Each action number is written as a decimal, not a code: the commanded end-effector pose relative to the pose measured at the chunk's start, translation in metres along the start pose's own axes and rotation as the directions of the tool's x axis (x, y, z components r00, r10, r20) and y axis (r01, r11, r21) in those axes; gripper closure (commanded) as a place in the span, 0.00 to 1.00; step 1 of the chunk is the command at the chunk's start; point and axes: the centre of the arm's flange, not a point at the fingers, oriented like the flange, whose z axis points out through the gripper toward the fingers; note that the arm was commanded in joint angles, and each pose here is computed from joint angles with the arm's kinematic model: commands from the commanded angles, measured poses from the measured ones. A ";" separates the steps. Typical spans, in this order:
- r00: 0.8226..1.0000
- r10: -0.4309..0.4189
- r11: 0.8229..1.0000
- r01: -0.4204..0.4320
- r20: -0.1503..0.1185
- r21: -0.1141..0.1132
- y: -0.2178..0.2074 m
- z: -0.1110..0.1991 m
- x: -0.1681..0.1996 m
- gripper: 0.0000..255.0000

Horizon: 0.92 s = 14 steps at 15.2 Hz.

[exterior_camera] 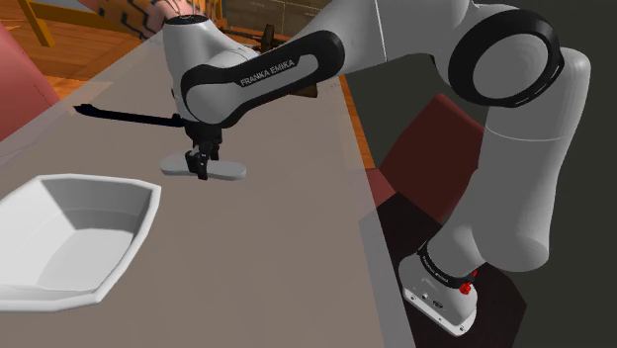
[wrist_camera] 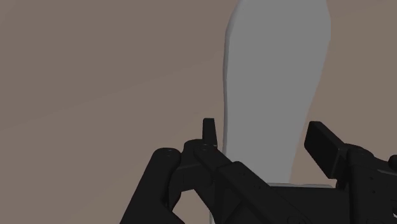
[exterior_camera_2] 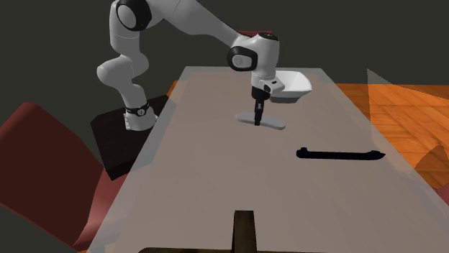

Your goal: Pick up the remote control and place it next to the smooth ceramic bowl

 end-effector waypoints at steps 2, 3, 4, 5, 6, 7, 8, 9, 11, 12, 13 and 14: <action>1.000 0.000 1.000 0.000 -0.001 0.000 0.000 0.000 0.000 1.00; 1.000 0.000 1.000 0.000 -0.001 0.000 0.000 0.000 0.000 1.00; 1.000 0.000 1.000 0.000 -0.001 0.000 0.000 0.000 0.000 1.00; 1.000 0.000 1.000 0.000 -0.001 0.000 0.000 0.000 0.000 0.00; 1.000 0.000 1.000 0.000 -0.001 0.000 0.000 0.000 0.000 0.00; 1.000 0.000 1.000 0.000 -0.001 0.000 0.000 0.000 0.000 0.00; 1.000 0.000 1.000 0.000 -0.001 0.000 0.000 0.000 0.000 0.00; 1.000 0.000 1.000 0.000 -0.001 0.000 0.000 0.000 0.000 0.00; 1.000 0.000 1.000 0.000 -0.001 0.000 0.000 -0.013 0.000 0.00; 1.000 0.000 1.000 0.000 -0.001 0.000 0.000 -0.026 0.000 0.00; 1.000 0.000 1.000 0.000 -0.001 0.000 0.000 -0.039 0.000 0.00; 1.000 0.000 1.000 0.000 -0.001 0.000 0.000 -0.050 0.000 0.00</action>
